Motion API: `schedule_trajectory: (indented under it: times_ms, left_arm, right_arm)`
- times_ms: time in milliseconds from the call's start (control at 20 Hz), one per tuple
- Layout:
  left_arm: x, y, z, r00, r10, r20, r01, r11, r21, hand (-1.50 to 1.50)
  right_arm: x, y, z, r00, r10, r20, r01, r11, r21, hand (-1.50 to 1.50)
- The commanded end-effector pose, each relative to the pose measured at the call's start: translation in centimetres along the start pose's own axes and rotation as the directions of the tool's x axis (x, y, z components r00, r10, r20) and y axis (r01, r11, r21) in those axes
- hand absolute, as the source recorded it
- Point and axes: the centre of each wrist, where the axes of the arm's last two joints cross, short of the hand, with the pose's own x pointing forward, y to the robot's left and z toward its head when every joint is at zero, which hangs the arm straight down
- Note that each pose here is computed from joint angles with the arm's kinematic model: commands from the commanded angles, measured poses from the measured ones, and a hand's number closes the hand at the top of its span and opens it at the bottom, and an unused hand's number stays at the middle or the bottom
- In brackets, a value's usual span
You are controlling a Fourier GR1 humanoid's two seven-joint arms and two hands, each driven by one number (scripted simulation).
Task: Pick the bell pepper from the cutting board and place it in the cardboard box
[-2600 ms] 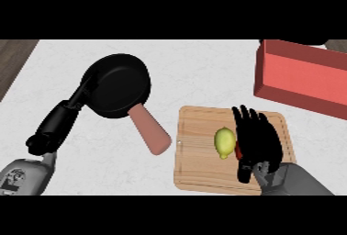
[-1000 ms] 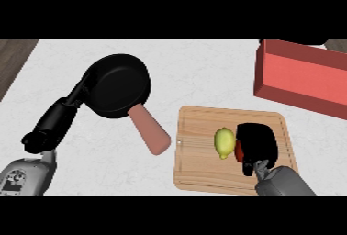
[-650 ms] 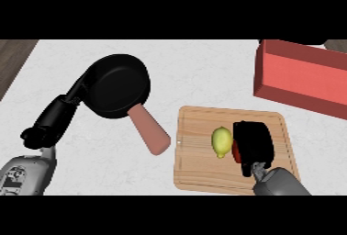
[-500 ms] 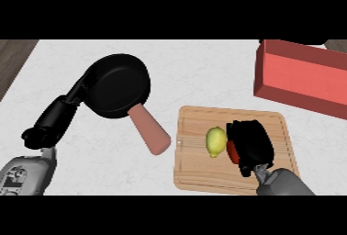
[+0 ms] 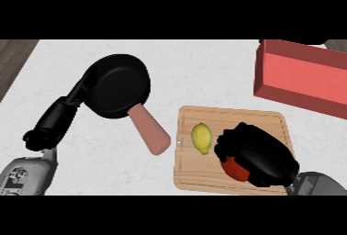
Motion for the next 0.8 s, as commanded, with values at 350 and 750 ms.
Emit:
schedule_trajectory:
  times_ms: [350,750]
  left_arm:
    - [-0.3,0.3,-0.4,1.0,-0.008,0.007,0.007,1.0,0.014,0.0]
    - [0.2,-0.6,-1.3,1.0,-0.004,0.02,0.004,1.0,-0.017,0.0]
  right_arm:
    - [-5.9,-8.7,5.8,0.972,-0.218,-0.083,0.174,0.914,-0.367,1.5]
    - [-14.1,-13.4,7.4,0.882,-0.352,-0.312,0.152,0.841,-0.52,1.5]
